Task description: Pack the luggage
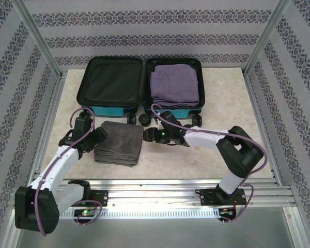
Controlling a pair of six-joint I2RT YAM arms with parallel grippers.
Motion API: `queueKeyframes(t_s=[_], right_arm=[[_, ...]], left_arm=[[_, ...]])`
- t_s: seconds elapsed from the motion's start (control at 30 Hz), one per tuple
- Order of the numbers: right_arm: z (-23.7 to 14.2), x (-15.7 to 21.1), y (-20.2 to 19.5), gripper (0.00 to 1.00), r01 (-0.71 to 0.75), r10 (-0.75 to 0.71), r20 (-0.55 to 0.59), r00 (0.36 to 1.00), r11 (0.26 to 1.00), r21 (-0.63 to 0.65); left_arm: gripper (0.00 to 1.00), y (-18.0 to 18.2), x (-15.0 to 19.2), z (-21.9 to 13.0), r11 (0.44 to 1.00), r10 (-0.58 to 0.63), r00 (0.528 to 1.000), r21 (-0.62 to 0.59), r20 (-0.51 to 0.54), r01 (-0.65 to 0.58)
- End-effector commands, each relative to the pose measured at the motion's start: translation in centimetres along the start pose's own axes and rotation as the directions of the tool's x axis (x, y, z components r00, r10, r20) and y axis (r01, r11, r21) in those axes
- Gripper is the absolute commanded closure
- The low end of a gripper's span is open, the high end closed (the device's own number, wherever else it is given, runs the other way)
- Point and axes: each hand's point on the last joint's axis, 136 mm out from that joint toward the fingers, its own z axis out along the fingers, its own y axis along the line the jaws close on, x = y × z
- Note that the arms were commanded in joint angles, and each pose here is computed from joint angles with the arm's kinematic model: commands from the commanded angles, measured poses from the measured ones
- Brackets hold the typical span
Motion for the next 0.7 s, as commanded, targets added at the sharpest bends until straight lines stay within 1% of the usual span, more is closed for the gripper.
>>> queueKeyframes(t_s=[0.0, 0.13, 0.4, 0.57, 0.6, 0.67], right_arm=[[0.8, -0.4, 2.2, 0.35, 0.015, -0.015, -0.003, 1.0, 0.998, -0.059], [1.7, 0.0, 2.4, 0.35, 0.011, -0.012, -0.023, 1.0, 0.998, -0.06], [2.1, 0.1, 1.6, 0.35, 0.01, -0.01, -0.037, 0.999, 1.0, -0.016], [1.8, 0.0, 0.9, 0.34, 0.027, -0.026, -0.038, 0.999, 0.999, 0.037], [1.8, 0.0, 0.9, 0.33, 0.031, -0.03, -0.041, 0.999, 0.999, 0.04], [1.9, 0.1, 0.7, 0.33, 0.029, -0.026, -0.049, 0.998, 0.999, 0.046]], left_arm=[[0.29, 0.4, 0.4, 0.7, 1.0, 0.023, 0.999, 0.0, -0.025, -0.023], [0.32, 0.9, 1.7, 2.1, 1.0, 0.003, 0.997, 0.006, -0.08, -0.002], [0.34, -0.4, 5.7, 2.3, 0.987, -0.072, 0.984, 0.127, -0.165, 0.094], [0.34, -1.5, 6.8, 0.9, 0.982, -0.051, 0.99, 0.172, -0.135, 0.074], [0.33, -1.4, 6.8, 0.7, 0.983, -0.042, 0.991, 0.17, -0.127, 0.063], [0.31, -0.5, 6.6, 0.5, 0.991, -0.025, 0.994, 0.128, -0.106, 0.038]])
